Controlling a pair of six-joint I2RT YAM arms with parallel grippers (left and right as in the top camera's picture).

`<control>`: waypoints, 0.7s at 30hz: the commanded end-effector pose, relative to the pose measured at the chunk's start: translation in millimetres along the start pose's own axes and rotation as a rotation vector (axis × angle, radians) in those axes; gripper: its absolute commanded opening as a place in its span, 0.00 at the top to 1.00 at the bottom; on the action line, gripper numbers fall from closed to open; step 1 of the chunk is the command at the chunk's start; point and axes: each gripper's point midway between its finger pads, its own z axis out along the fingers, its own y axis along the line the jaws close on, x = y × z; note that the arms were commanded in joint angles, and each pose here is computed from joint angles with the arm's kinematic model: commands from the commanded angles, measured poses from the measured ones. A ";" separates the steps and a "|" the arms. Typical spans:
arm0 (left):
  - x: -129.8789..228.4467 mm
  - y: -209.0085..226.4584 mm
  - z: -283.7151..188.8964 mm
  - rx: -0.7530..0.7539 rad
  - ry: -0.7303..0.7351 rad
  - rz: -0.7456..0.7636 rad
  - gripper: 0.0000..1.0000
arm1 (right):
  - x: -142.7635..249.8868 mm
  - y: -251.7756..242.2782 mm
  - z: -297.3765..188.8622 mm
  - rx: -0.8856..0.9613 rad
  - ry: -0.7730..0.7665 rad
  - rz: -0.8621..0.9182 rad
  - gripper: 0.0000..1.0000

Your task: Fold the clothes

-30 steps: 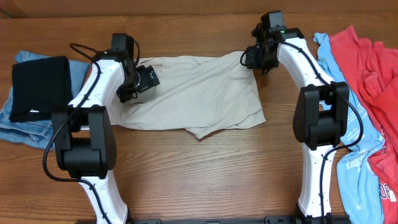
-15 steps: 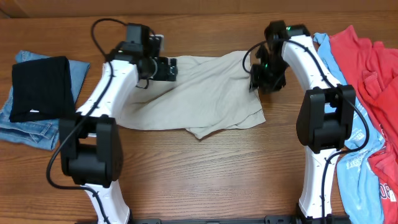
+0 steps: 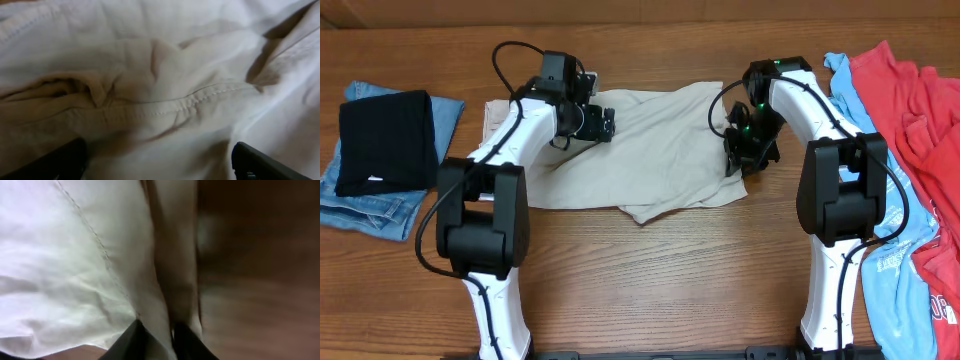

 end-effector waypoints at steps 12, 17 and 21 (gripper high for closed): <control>-6.6 29.8 9.7 -0.113 -0.036 -0.233 0.07 | 20.6 -18.6 -11.5 0.126 0.046 0.005 0.70; -24.4 17.4 -1.4 -0.059 -0.067 -0.193 0.07 | 20.5 -18.6 -11.5 0.126 0.046 0.005 0.68; -44.9 6.0 -12.5 -0.059 -0.106 -0.036 0.04 | 20.1 -18.6 -11.5 0.126 0.044 0.005 0.65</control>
